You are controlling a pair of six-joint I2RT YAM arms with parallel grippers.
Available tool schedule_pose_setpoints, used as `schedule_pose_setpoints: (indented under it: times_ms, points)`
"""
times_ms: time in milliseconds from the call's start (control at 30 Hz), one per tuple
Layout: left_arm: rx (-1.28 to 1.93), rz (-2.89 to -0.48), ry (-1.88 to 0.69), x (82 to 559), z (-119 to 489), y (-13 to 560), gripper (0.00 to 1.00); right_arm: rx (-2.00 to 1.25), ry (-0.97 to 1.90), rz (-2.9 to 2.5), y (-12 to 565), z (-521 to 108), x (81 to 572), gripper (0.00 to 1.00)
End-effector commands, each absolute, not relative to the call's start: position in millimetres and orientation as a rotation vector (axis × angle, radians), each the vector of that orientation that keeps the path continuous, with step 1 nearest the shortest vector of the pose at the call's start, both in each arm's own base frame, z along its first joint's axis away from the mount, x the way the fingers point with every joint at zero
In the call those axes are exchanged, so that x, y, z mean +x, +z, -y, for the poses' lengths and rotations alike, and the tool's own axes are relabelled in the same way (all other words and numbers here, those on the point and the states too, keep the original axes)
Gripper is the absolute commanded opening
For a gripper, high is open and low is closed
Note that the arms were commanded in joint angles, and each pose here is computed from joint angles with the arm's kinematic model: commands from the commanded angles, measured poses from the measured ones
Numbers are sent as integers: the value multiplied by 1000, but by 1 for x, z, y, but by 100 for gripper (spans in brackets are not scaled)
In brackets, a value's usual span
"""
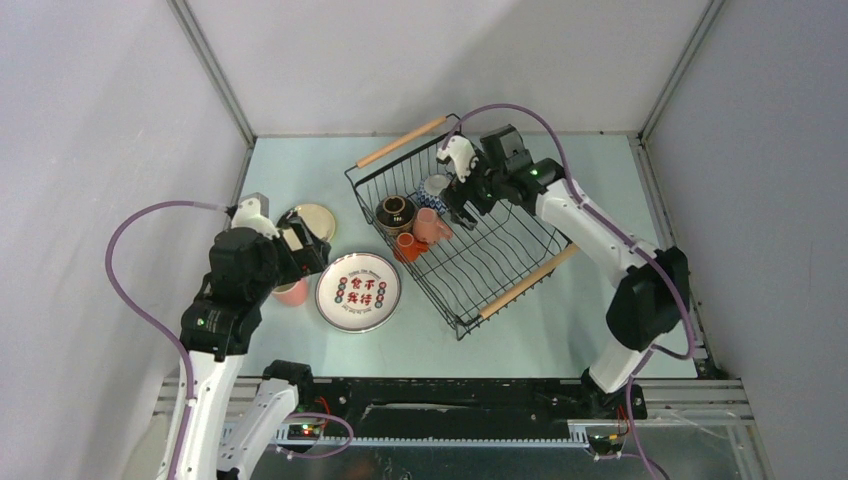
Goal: Unload the mixed dishes from the dish rack
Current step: Pick up the cup from the dish rack.
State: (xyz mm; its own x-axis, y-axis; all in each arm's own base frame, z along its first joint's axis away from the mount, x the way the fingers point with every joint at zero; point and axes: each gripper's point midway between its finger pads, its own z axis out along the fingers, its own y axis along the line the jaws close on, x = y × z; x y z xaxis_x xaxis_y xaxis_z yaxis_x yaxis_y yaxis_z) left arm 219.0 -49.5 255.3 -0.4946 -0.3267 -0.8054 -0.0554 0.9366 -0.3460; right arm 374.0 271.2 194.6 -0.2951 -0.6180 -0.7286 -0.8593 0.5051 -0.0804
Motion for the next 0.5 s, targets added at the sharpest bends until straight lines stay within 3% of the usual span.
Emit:
schedule_pose_setpoints:
  times_ms: [0, 467]
  points:
    - [-240, -2049, -404, 222, 60, 266, 100, -1319, 416, -1951, 198, -286, 390, 91]
    - [-224, -2081, -445, 238, 71, 255, 100, -1590, 502, -1969, 141, -336, 400, 88]
